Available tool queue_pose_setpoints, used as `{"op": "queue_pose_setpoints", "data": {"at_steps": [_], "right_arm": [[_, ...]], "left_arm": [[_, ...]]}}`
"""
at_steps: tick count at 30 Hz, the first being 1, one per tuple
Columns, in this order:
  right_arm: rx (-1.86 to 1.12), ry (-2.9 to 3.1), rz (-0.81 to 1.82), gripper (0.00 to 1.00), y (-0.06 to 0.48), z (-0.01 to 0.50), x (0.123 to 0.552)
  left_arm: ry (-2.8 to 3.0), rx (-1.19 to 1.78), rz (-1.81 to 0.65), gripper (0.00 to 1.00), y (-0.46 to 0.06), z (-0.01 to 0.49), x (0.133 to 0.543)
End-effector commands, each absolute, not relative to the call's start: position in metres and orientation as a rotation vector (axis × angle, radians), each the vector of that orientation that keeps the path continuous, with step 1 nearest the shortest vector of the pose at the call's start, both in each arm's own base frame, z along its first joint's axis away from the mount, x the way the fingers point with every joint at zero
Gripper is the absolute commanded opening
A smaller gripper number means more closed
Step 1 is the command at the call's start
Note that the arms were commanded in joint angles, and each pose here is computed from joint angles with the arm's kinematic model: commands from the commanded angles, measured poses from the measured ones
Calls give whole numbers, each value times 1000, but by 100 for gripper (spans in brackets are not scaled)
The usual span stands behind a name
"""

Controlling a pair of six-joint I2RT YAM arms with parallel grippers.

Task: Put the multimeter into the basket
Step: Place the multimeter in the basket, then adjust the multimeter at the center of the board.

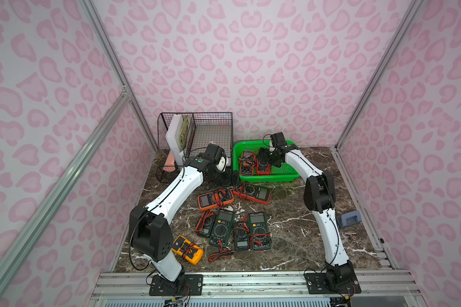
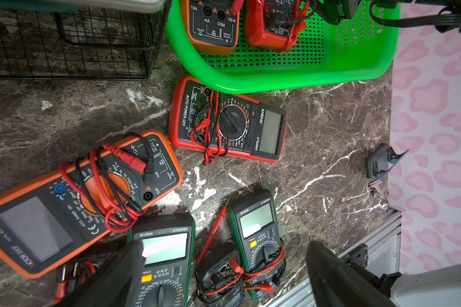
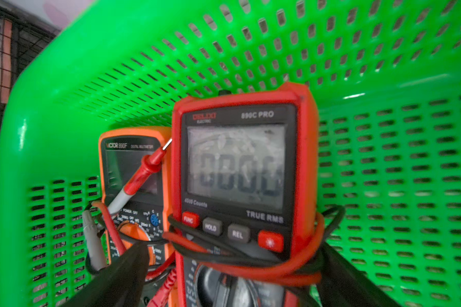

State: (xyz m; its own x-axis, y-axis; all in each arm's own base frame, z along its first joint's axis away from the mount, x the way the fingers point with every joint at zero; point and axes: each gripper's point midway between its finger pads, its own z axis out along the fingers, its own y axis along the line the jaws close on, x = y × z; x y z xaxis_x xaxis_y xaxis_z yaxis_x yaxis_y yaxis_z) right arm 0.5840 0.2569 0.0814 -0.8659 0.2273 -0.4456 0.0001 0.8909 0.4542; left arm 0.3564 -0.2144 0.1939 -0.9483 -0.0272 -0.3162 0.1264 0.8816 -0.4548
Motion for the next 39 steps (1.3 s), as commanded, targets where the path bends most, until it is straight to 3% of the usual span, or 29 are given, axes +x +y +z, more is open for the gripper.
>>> {"op": "queue_pose_setpoints", "data": {"at_steps": [1, 9, 24, 39], "right_arm": [[118, 2504, 716, 99, 278, 100, 585], [168, 2512, 600, 99, 252, 110, 583], [133, 2402, 549, 99, 228, 185, 557], [-99, 2463, 517, 99, 229, 170, 419]], "left_arm": [[2723, 96, -689, 99, -214, 197, 356], [2727, 88, -692, 99, -214, 194, 356], [2712, 51, -658, 99, -206, 192, 351], [2726, -156, -661, 98, -196, 170, 340]]}}
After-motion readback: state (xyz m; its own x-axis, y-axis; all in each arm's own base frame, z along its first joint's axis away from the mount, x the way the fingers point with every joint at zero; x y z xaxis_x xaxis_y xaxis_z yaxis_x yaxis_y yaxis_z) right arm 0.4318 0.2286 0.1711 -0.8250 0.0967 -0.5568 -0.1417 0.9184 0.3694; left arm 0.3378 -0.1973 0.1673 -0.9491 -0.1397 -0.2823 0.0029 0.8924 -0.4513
